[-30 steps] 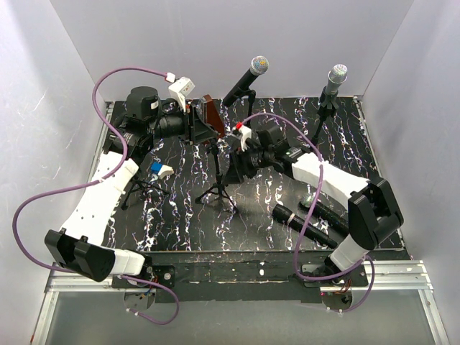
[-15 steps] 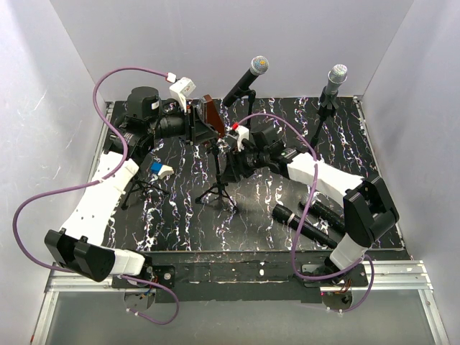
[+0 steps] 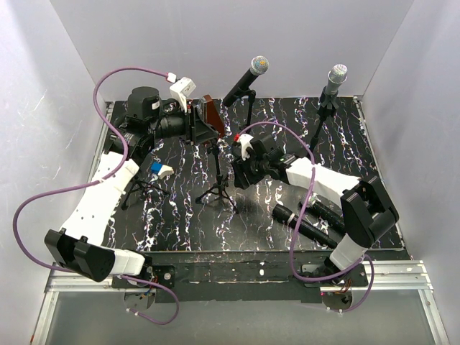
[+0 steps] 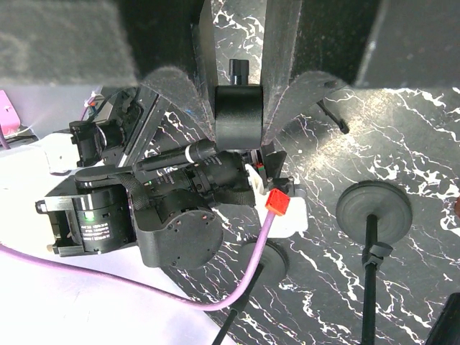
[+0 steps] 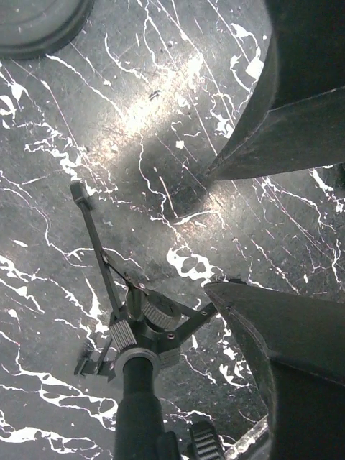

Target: Remove the microphone from the stand

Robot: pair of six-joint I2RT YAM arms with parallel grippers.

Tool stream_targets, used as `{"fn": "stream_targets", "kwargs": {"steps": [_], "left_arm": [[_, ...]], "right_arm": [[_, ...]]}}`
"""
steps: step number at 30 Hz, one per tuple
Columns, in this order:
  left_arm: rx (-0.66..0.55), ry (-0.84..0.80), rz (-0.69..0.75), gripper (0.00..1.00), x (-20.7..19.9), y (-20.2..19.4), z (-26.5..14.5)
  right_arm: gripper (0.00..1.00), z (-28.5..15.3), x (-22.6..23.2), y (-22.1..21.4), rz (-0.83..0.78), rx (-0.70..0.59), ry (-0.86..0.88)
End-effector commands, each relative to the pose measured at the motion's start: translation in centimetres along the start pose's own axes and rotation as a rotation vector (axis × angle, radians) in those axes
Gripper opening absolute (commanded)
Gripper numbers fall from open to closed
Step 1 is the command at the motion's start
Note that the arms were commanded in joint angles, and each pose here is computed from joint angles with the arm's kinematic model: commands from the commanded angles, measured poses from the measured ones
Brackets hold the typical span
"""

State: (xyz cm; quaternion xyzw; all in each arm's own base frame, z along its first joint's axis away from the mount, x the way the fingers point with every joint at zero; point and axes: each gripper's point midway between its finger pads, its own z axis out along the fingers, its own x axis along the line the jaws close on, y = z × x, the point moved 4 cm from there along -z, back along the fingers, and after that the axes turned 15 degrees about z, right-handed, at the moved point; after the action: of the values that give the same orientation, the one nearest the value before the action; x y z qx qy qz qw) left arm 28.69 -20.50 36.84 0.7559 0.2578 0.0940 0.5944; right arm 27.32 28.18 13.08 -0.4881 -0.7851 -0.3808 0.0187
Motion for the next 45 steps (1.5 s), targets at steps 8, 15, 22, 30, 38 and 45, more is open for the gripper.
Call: {"fn": "stream_targets", "kwargs": {"steps": [8,15,22,30,38,45], "left_arm": [[0.015,0.010,-0.018,0.00,-0.3,-0.2,-0.6],[0.016,0.004,-0.026,0.00,0.1,-0.1,-0.4],[0.023,0.007,-0.018,0.00,0.1,-0.1,-0.5],[0.019,0.010,-0.007,0.00,0.2,-0.1,-0.5],[-0.019,-0.060,0.102,0.00,-0.1,0.8,-0.1],[-0.071,-0.032,0.354,0.63,0.3,2.3,-1.0]], "right_arm": [[0.68,-5.0,5.9,2.6,-0.085,-0.077,0.320],[0.68,-4.4,6.2,5.2,0.014,-0.112,0.279],[0.66,-1.8,3.5,4.1,0.059,-0.060,0.141],[0.66,-0.1,1.2,1.1,0.015,-0.012,0.064],[0.69,-2.4,0.8,-1.4,-0.216,0.040,0.138],[0.70,-5.1,-2.9,-4.3,-0.179,0.074,0.046]]}}
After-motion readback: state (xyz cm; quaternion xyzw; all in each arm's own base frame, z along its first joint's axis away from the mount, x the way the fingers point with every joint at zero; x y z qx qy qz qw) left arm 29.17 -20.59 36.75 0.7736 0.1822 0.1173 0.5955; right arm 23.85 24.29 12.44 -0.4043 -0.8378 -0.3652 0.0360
